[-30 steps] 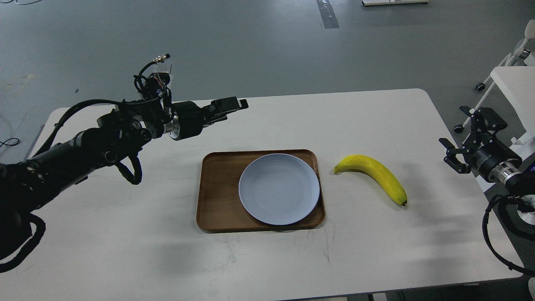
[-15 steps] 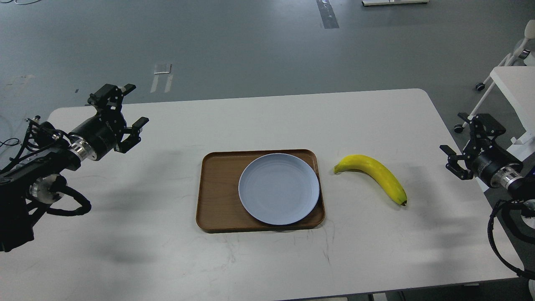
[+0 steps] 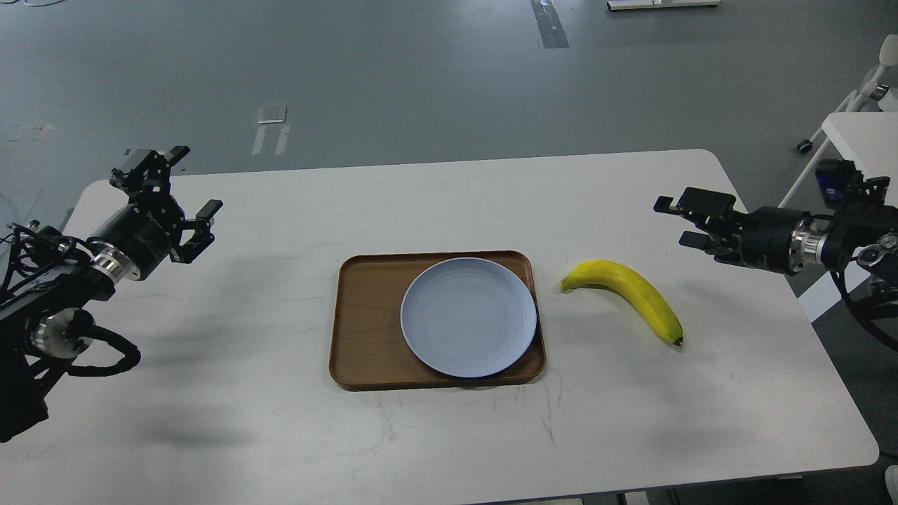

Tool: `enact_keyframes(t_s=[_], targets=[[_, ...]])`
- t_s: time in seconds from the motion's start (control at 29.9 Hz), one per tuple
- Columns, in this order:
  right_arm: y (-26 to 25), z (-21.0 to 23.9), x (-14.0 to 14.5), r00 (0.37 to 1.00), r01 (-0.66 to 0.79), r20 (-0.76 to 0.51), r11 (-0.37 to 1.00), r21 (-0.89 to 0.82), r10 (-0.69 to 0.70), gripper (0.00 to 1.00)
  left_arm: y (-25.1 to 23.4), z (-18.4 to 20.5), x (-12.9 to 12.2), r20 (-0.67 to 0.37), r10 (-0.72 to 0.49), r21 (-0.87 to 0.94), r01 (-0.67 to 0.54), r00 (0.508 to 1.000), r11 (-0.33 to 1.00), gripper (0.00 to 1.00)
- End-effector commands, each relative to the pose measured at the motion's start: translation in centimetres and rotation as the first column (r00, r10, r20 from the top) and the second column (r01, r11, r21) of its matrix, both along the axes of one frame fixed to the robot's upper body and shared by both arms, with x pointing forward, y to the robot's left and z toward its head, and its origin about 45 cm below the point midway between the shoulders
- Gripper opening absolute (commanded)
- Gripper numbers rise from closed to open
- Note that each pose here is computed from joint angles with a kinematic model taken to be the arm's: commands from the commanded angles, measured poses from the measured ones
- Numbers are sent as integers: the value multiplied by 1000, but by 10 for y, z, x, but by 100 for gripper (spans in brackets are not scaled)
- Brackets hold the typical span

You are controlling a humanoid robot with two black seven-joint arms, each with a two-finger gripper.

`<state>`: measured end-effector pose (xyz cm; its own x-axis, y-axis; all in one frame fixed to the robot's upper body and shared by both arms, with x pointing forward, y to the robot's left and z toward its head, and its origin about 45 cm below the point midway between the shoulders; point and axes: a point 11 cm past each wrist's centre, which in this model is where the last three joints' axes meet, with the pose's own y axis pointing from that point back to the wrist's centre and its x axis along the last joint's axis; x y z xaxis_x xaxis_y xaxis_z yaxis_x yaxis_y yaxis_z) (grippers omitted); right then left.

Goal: Place banana on plate with both arms
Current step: 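Reach the right gripper to the yellow banana and grasp it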

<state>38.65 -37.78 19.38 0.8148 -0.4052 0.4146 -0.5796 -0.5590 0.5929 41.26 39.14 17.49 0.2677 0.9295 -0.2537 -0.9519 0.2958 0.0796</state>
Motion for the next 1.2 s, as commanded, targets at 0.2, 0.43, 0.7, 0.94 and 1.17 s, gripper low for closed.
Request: enact_keyframes(t_s=[0.2,0.43,0.7,0.94,1.17], targets=[[9,-12,1,955,-265,22,883,-387,296,100,-8,3,1,7,-21,-14,21,1000,1000,98],[28,-28,8,923,-328,30,823,-465,385,100,-10,2,1,7,-24,-17,24,1000,1000,98],[42,-60,1,875,-401,9,736,-545,484,99,-6,7,3,17,-15,-16,15,1000,1000,98],[39,-65,-4,869,-415,-7,721,-555,494,69,-8,8,3,19,-23,-20,23,1000,1000,98],[34,-66,-6,867,-416,-12,711,-566,498,20,-10,12,6,29,-25,-22,26,999,999,98]])
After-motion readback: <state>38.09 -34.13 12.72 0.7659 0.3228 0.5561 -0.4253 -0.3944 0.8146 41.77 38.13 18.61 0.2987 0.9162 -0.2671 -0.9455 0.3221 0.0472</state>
